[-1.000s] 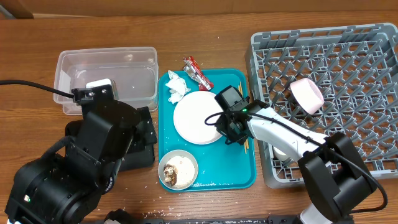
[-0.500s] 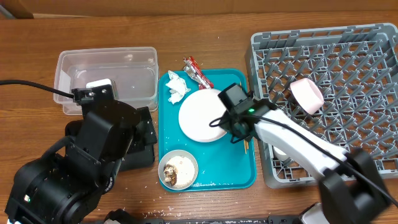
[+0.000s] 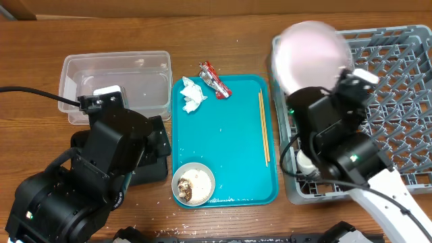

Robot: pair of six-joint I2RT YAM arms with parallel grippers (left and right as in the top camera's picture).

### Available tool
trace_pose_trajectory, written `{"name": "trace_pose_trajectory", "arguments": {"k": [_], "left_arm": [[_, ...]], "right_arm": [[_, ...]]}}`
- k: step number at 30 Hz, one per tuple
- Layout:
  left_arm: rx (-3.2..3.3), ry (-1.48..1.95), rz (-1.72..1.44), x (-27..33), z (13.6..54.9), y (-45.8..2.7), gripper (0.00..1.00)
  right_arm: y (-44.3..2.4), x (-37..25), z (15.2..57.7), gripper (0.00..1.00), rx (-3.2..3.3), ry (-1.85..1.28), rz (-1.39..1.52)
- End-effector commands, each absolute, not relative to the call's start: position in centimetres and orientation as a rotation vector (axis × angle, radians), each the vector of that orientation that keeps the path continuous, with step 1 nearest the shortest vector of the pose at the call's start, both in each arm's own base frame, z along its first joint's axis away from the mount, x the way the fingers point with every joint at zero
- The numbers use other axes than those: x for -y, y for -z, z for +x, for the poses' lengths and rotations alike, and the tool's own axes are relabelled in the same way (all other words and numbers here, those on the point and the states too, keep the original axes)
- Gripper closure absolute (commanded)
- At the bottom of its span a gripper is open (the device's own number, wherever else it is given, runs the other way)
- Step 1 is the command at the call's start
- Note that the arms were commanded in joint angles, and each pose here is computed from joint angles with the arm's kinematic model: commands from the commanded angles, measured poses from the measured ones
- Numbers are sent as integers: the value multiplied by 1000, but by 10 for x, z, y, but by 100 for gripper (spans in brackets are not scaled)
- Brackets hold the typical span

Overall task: Sort waste into correct bins and load items into the dishwasher
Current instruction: 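Lift the white plate and stand it upright in the rack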

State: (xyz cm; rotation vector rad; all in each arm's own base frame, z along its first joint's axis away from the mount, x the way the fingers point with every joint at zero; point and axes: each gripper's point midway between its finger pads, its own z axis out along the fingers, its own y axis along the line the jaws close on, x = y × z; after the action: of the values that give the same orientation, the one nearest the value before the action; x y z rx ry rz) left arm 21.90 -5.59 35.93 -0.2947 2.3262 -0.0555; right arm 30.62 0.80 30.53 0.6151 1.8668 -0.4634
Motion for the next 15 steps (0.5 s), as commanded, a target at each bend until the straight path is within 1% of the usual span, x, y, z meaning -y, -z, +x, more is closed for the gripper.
{"name": "trace_pose_trajectory", "arguments": {"k": [1, 8, 15], "left_arm": [[-2315, 41, -308, 54, 221, -361, 0], [-2315, 41, -308, 54, 221, -361, 0], [-2315, 41, -308, 54, 221, -361, 0]], "right_arm": [[-339, 52, 289, 96, -1662, 893, 694], [-306, 118, 299, 96, -1698, 1175, 836], [-267, 129, 327, 96, -1823, 1350, 737]]}}
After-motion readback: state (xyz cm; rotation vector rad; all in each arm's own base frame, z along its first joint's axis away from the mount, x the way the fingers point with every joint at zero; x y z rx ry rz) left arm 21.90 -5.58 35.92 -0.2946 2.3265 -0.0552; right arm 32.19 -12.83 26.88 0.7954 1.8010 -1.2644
